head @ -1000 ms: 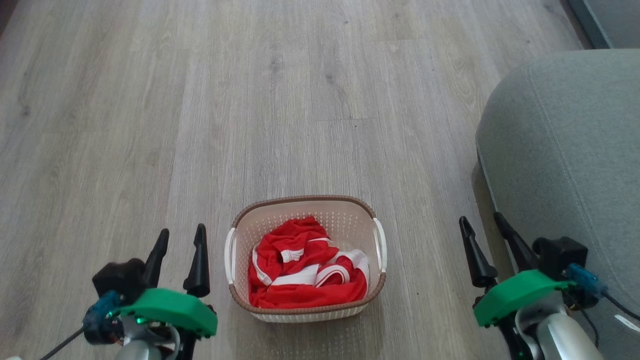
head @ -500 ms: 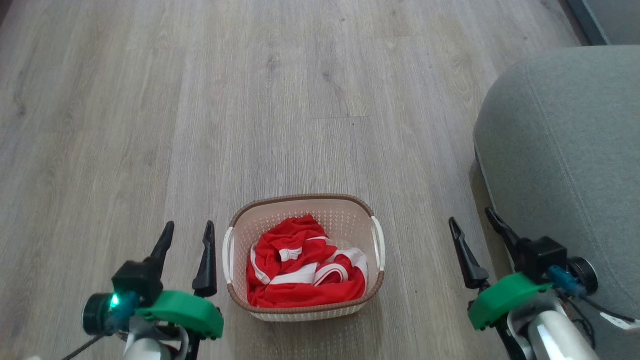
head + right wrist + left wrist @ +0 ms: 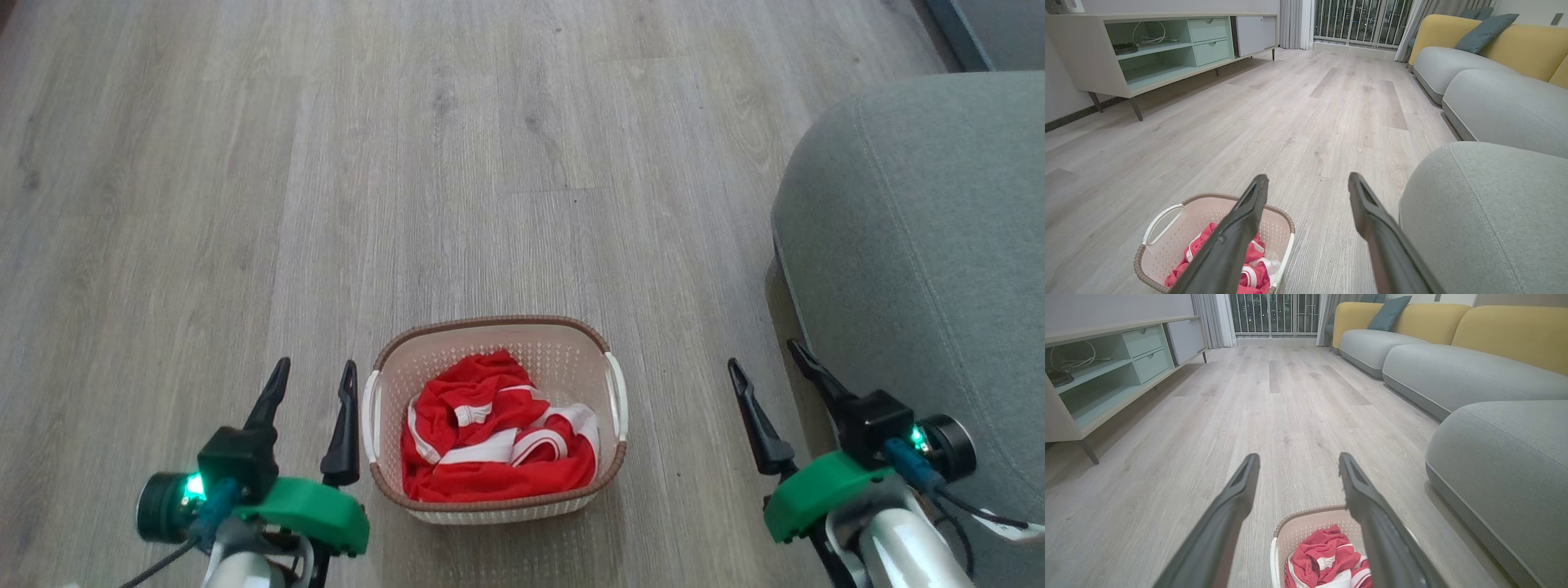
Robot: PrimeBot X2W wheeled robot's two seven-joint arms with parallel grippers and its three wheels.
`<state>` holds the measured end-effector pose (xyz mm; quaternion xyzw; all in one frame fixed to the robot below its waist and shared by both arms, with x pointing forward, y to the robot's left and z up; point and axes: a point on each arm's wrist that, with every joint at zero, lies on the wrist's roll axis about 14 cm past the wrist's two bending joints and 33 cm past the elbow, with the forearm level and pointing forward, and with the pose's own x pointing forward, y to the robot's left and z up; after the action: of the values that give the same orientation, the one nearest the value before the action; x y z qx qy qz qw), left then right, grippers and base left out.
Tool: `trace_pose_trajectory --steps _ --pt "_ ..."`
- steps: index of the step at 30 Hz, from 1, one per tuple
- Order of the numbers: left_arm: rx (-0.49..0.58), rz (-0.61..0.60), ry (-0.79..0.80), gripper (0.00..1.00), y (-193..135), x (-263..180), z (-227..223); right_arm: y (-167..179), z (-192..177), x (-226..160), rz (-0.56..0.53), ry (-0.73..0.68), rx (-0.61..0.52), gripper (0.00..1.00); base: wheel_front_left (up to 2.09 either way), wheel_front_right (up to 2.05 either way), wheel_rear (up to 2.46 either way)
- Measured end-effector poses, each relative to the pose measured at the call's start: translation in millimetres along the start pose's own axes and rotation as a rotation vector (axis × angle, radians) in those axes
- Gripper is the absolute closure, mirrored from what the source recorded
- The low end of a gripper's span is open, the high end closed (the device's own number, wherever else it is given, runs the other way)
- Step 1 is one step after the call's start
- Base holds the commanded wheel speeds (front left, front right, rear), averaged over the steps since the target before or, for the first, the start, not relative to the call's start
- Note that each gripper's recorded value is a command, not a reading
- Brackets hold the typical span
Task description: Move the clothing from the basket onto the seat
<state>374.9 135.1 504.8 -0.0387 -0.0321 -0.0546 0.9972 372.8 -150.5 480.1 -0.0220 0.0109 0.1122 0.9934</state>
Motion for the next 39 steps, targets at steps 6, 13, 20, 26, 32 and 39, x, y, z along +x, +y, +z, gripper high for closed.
trace_pose_trajectory --steps 6,13,20,26,32,39 --pt "0.000 0.000 0.003 0.00 0 0 -1 -4 0 0 -0.021 -0.004 0.045 0.00 0.00 0.00 0.00" --pt "-0.001 -0.001 0.005 0.00 0 1 -2 -5 -1 0 -0.030 -0.003 0.074 0.00 0.00 0.00 0.00" --pt "-0.001 -0.002 0.007 0.00 -1 1 -3 -6 -4 -1 -0.034 0.003 0.090 0.00 0.00 0.00 0.00" --pt "-0.004 -0.002 0.027 0.00 0 4 -10 -7 -8 4 -0.037 0.015 0.094 0.00 0.00 0.00 0.00" --pt "-0.011 -0.030 0.029 0.00 -7 31 -15 -25 4 33 -0.066 -0.029 0.087 0.00 0.00 0.00 0.00" --pt "-0.023 -0.095 0.046 0.00 -23 92 -39 -53 13 93 -0.104 -0.097 0.067 0.00 0.00 0.00 0.00"
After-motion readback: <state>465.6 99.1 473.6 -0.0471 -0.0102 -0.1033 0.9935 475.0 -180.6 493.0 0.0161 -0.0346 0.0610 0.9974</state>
